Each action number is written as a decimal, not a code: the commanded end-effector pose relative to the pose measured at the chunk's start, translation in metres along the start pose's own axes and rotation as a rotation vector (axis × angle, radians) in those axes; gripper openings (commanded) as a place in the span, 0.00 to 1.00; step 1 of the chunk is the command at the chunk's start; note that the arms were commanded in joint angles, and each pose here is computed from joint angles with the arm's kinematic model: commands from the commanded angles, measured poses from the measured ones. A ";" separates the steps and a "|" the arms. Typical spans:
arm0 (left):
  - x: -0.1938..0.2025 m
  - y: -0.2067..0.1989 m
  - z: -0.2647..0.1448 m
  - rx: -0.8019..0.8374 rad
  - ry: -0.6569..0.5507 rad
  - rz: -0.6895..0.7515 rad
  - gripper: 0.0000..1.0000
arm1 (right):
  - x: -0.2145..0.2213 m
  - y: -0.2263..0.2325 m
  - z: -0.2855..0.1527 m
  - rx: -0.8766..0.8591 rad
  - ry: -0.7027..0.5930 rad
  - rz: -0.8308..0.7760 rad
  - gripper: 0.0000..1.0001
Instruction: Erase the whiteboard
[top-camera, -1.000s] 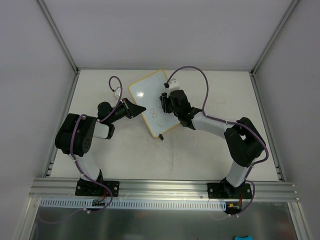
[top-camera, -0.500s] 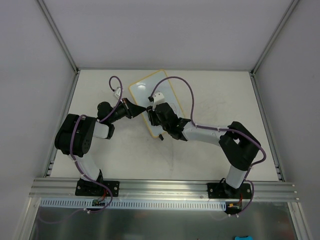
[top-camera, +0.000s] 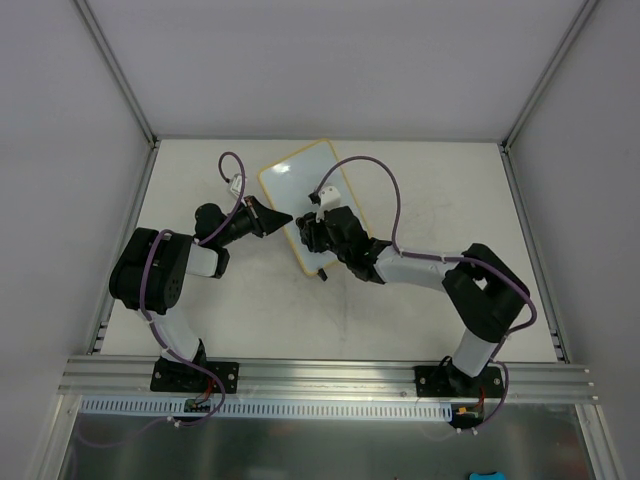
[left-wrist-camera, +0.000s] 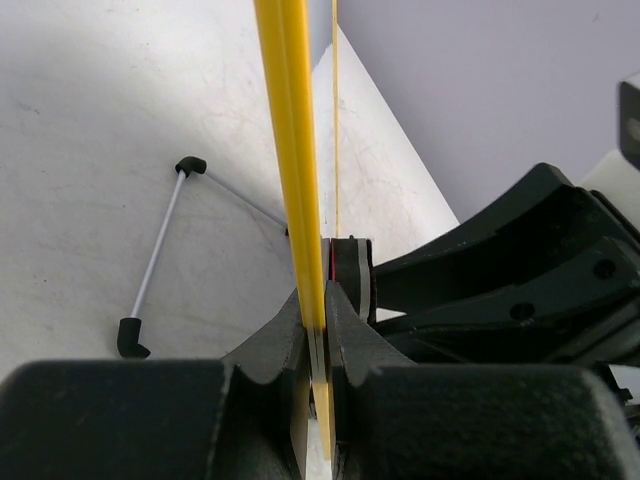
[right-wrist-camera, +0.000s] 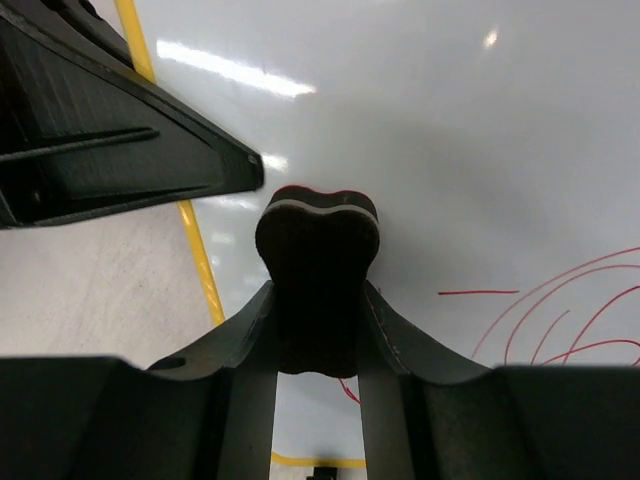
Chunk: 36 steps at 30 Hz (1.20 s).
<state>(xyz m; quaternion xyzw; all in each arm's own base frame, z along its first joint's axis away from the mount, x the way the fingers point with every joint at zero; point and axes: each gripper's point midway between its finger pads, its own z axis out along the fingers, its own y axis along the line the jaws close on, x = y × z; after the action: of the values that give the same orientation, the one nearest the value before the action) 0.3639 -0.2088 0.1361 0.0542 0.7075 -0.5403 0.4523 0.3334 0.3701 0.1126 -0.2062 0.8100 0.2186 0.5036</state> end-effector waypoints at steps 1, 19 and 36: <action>-0.020 -0.051 0.000 0.212 -0.068 0.320 0.00 | 0.060 -0.041 -0.010 0.025 0.185 0.036 0.00; -0.018 -0.049 0.000 0.212 -0.061 0.320 0.00 | 0.054 -0.168 -0.025 0.234 0.161 0.253 0.00; -0.019 -0.051 0.001 0.220 -0.060 0.320 0.00 | 0.025 -0.153 -0.011 0.168 0.141 0.233 0.00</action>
<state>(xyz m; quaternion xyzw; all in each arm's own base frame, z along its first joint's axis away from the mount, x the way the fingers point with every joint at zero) 0.3642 -0.2093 0.1363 0.0540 0.7074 -0.5394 0.4534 0.3920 0.2460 0.0867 -0.0853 0.8578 0.2354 0.4490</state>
